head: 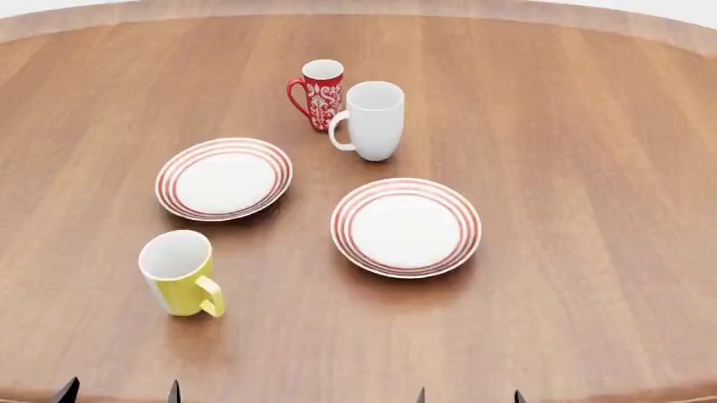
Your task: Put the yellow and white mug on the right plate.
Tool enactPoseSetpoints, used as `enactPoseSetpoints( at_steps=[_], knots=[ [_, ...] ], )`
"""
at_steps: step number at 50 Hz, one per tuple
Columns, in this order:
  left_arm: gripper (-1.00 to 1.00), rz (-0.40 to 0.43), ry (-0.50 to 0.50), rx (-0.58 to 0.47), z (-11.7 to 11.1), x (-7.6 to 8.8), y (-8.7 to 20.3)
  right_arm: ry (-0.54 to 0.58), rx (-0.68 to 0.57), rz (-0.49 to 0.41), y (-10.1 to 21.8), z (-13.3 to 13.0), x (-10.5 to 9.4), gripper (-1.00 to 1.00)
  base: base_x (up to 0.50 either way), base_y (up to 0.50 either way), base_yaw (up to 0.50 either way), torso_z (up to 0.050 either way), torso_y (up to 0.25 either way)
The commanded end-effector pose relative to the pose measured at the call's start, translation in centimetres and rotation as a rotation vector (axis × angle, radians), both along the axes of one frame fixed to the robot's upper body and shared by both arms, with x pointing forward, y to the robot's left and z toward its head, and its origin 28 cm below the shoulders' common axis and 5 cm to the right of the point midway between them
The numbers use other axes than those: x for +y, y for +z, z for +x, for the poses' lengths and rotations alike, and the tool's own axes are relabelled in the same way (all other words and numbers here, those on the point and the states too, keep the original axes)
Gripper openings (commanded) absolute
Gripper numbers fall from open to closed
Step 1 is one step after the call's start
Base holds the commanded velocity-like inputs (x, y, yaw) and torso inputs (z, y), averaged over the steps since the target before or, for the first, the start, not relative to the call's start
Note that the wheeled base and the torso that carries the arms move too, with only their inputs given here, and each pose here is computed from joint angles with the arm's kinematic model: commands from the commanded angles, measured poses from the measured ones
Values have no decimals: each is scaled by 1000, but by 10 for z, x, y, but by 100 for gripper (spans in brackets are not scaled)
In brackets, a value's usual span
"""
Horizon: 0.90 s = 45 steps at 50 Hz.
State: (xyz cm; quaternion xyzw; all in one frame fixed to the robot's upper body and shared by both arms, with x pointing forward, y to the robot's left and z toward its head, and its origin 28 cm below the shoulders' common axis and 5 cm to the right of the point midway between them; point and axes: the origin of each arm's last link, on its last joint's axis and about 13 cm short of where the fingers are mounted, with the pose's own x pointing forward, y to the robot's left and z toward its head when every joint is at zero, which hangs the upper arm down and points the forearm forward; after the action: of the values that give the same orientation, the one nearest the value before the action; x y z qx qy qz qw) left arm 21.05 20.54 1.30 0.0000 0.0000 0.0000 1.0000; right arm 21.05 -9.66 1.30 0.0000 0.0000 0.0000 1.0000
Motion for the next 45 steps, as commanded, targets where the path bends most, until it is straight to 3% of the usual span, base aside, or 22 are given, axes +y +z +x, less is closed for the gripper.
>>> enactPoseSetpoints(
  at_steps=[1,7,20,22,31,45],
  knots=[
    [100,0,-4,0,1,0,2,15,0,-11,2,-1,0,100,0,0,0,0,0],
    [100,-3,-4,1,5,-1,1,21,-9,-35,3,-1,1,100,0,0,0,0,0],
    [100,-5,-7,13,5,-1,0,13,-8,1,4,-2,2,100,0,-5,0,0,0],
    [100,11,9,51,6,-1,-1,25,-15,3,5,-2,4,100,0,0,0,0,0],
    [100,-18,-13,11,5,-2,1,15,-24,10,6,-3,2,100,0,7,0,0,0],
    [100,-21,-21,12,3,-2,1,17,-39,22,7,-4,2,100,0,500,0,0,0]
  ],
)
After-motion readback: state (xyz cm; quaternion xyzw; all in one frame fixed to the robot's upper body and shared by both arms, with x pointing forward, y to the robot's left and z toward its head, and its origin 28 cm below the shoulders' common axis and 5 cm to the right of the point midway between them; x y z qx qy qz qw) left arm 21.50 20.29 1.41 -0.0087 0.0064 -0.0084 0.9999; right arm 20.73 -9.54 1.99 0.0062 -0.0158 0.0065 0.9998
